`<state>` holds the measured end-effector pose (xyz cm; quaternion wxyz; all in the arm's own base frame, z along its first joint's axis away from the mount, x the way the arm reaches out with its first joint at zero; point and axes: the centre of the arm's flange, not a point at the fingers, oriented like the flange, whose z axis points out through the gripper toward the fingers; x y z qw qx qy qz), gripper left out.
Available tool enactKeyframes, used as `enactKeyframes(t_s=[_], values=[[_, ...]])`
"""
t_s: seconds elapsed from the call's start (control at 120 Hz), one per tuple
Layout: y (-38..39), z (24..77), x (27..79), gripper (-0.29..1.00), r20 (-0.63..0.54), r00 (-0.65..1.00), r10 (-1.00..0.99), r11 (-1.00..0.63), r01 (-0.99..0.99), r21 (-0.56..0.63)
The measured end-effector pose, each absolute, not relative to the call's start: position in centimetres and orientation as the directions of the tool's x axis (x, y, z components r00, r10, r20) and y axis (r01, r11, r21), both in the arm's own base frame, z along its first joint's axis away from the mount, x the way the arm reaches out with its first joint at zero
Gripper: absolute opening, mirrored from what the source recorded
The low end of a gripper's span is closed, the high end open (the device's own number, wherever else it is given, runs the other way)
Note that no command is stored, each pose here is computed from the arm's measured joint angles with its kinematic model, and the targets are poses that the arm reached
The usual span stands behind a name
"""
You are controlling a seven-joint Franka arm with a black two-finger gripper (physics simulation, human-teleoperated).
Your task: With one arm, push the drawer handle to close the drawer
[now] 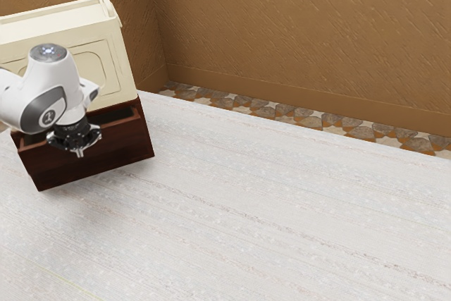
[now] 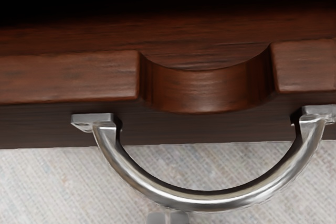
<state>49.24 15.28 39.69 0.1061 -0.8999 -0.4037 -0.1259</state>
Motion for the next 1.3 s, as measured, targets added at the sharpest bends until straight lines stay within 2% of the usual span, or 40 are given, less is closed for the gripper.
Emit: enactKeyframes(t_s=[1.3], values=[[21.1,39.5,54.0,-0.08,0.259,0.790,0.555,-0.786,0.600,-0.148]])
